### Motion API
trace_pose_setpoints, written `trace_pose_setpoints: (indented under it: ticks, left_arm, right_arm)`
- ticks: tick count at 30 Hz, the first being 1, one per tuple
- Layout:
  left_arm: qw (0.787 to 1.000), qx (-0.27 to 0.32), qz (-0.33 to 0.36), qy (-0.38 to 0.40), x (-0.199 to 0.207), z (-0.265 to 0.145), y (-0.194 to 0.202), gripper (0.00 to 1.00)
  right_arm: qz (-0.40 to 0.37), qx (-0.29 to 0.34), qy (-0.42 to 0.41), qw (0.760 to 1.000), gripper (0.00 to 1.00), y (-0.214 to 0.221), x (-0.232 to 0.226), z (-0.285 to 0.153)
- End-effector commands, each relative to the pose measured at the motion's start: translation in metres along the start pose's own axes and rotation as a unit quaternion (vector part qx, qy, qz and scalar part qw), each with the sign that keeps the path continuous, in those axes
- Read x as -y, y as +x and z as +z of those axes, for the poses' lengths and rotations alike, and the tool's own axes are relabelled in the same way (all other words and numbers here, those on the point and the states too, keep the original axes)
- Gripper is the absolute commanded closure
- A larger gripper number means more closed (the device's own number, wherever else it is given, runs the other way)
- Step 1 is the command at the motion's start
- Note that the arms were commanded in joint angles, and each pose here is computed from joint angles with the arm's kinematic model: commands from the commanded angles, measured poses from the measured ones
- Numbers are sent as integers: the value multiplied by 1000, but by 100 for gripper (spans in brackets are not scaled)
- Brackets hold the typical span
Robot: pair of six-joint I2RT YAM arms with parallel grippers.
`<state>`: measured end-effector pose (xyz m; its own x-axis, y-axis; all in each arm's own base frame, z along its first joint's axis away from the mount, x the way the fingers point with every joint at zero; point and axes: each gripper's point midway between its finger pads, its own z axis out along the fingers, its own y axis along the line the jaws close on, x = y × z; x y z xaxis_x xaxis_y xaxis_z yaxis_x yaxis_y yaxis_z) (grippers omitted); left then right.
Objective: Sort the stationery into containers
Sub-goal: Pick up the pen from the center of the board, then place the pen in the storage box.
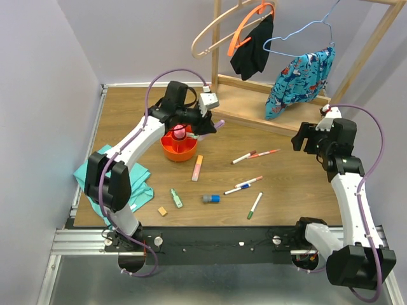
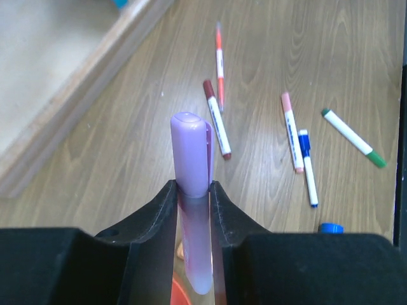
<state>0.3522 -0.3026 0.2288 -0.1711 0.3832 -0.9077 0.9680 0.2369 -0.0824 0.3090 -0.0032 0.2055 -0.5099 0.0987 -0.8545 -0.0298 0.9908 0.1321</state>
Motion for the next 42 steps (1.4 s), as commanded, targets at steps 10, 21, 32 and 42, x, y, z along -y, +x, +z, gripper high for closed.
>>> trace_pose_setpoints:
  ticks: [10, 21, 32, 42]
  left_arm:
    - [998, 65, 17, 5, -49, -12, 29, 82]
    - [998, 68, -4, 6, -78, -15, 53, 79]
    - [997, 69, -20, 16, -85, -20, 61, 76]
    - [998, 54, -11, 25, -73, -29, 64, 70]
  right_arm:
    - [-25, 0, 6, 1000, 18, -22, 3, -6]
    - [-34, -12, 14, 999, 19, -25, 11, 4]
    - [-34, -21, 12, 999, 19, -23, 12, 12]
    - [-35, -16, 10, 999, 19, -23, 11, 10]
